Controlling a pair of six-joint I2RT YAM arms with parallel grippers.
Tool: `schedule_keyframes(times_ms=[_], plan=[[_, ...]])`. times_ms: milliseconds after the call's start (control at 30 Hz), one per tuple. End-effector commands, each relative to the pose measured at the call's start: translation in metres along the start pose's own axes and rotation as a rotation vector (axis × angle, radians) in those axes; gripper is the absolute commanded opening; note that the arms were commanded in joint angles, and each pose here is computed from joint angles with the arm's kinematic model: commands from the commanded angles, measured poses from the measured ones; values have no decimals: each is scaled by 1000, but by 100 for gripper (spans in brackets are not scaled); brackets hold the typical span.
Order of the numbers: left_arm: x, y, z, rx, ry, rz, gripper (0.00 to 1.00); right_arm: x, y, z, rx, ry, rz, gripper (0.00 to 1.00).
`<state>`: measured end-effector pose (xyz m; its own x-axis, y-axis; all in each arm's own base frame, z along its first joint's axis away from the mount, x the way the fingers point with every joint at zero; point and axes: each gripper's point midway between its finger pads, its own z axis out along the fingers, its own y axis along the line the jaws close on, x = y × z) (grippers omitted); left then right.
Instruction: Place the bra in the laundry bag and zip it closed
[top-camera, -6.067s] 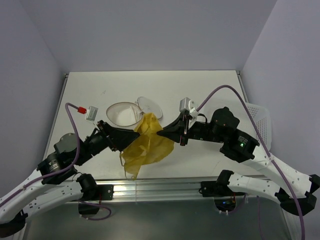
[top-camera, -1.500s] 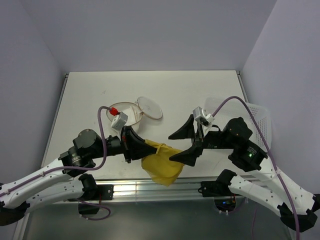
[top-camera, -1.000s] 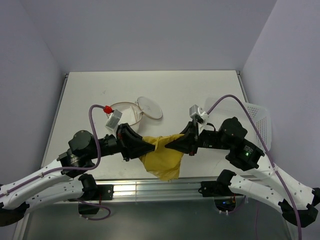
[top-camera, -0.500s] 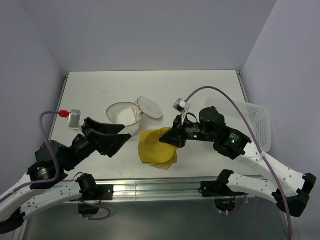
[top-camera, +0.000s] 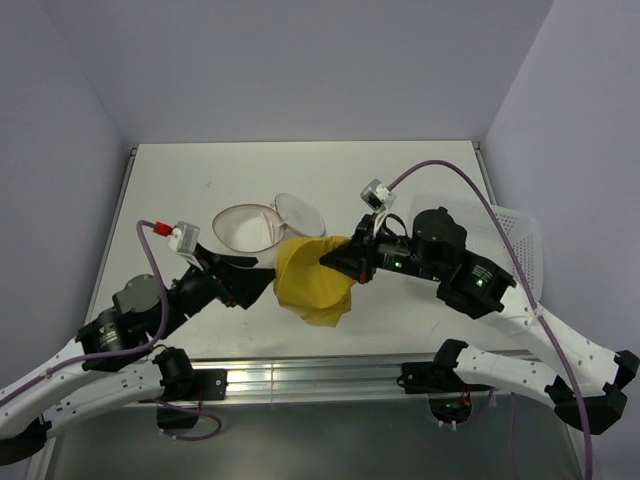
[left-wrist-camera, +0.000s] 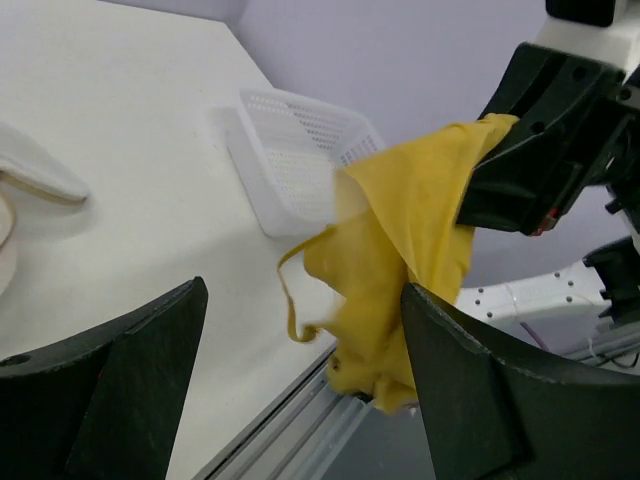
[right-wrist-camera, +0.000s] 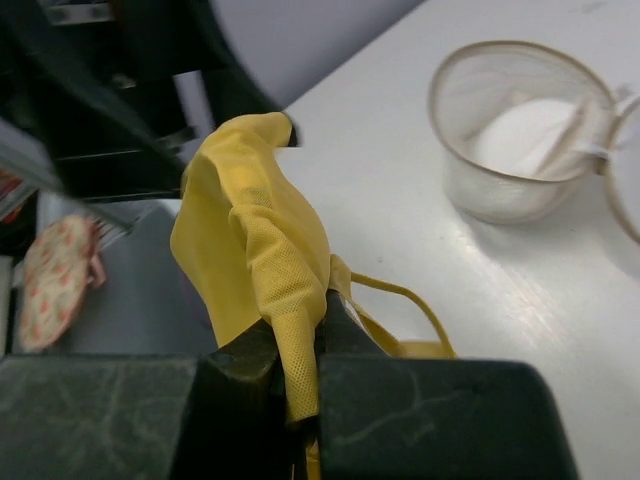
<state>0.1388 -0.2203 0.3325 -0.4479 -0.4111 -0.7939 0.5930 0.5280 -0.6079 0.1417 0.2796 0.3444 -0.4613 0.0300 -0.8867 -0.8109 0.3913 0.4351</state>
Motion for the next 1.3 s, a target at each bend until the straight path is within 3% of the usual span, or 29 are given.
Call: schedule_keyframes(times_ms=[0,100,167,233,367,400,467,667,800,900,1000,1067,1267], plan=[[-16,39,-11,-197,-121,-66,82,-33,-17,10,100,-131,-33,0],[-7,88,-28,-418,-173,-149,75,-55,-26,16,148,-235,-40,0],[-13,121,-44,-559,-319,-248,72,-67,-40,24,206,-297,-57,0],[3,151,-48,-642,-387,-276,64,-68,-62,37,287,-320,-86,0],[6,166,-44,-683,-459,-262,68,-90,-69,68,289,-347,-129,0],[-1,166,-46,-709,-481,-254,74,-93,-66,76,271,-348,-132,0],[-2,177,-49,-812,-483,-179,77,-104,-65,97,243,-359,-134,0],[-20,165,-18,-771,-430,-84,78,-114,-88,143,267,-364,-116,0],[-26,193,2,-715,-357,-132,74,-122,-112,152,310,-384,-97,0],[-36,216,-1,-728,-389,-164,73,-123,-125,158,301,-374,-68,0],[-35,231,9,-718,-339,-183,69,-122,-137,162,310,-372,-61,0],[-26,236,21,-699,-273,-190,67,-118,-137,170,286,-359,-59,0],[-9,251,25,-733,-221,-193,54,-103,-138,191,223,-336,-5,0]])
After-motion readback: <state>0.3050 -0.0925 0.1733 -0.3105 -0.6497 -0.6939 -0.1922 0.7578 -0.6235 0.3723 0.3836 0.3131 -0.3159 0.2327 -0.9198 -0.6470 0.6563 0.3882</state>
